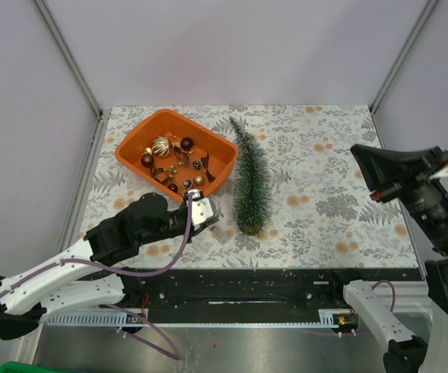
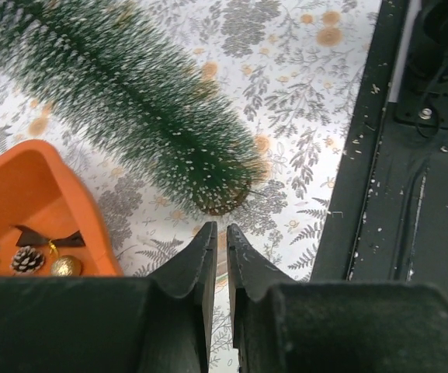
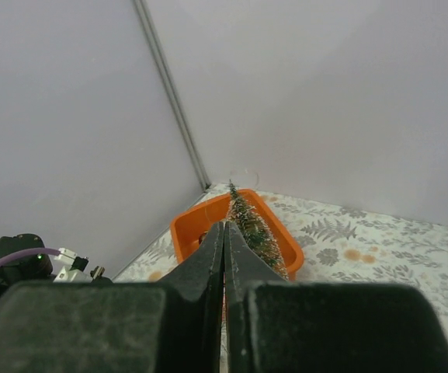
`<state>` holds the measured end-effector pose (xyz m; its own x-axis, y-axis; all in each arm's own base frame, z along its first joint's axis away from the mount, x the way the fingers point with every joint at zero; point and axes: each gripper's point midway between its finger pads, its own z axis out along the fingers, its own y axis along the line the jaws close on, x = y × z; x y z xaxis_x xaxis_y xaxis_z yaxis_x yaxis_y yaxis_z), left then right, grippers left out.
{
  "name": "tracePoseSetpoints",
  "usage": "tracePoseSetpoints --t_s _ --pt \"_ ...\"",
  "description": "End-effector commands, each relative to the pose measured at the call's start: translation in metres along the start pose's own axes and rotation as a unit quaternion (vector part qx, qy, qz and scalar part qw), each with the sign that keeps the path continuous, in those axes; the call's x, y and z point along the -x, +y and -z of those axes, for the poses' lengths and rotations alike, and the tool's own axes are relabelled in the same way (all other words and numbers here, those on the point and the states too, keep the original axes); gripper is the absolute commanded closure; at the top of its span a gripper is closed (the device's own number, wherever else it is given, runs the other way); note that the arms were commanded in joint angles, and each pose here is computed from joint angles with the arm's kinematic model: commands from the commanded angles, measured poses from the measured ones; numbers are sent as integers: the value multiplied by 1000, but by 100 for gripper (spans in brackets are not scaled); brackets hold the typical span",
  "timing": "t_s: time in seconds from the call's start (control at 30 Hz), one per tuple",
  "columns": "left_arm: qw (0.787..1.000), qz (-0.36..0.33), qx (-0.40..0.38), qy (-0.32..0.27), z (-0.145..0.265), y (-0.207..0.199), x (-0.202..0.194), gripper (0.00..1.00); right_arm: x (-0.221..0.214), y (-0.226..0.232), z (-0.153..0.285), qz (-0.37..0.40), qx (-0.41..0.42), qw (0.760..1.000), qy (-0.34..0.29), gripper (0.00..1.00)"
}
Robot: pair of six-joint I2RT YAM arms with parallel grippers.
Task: Decorate the small christmas tree
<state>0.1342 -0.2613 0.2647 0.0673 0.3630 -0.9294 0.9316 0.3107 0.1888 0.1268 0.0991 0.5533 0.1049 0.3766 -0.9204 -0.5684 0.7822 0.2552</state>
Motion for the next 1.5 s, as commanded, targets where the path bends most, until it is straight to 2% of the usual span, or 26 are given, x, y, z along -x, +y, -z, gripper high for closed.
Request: tracePoseSetpoints --t_s 0.0,0.07,0.1,0.17,0.27,0.37,0.47,0.83,1.07,1.2,1.47 --pt "997 18 58 -44 8 23 17 86 10 20 -37 -13 89 996 -2 100" --pt "996 28 61 -52 10 24 19 82 12 28 -42 -18 114 993 4 100" --pt "996 31 55 -59 10 22 21 74 14 33 -40 -17 125 992 0 100" --pt "994 37 49 -88 10 21 36 49 18 37 -36 -11 132 991 -5 100" --pt "993 41 31 -108 2 18 54 25 23 41 -26 -2 129 992 -9 100" --pt "992 30 29 -118 -8 18 64 8 30 46 -12 14 126 992 -20 100" --pt "992 19 33 -119 -17 21 68 1 38 50 11 30 105 993 -36 100" --pt "990 -26 18 -138 -39 19 91 1 37 42 100 80 -1 995 -50 100" --pt "980 -126 -49 -147 -56 -18 114 1 22 35 115 72 -22 997 -35 100" --pt "979 -130 -32 -155 -72 -19 127 1 24 30 129 76 -36 996 -41 100" --pt "974 -158 -63 -148 -98 -51 122 3 25 23 147 69 -45 996 -45 100"
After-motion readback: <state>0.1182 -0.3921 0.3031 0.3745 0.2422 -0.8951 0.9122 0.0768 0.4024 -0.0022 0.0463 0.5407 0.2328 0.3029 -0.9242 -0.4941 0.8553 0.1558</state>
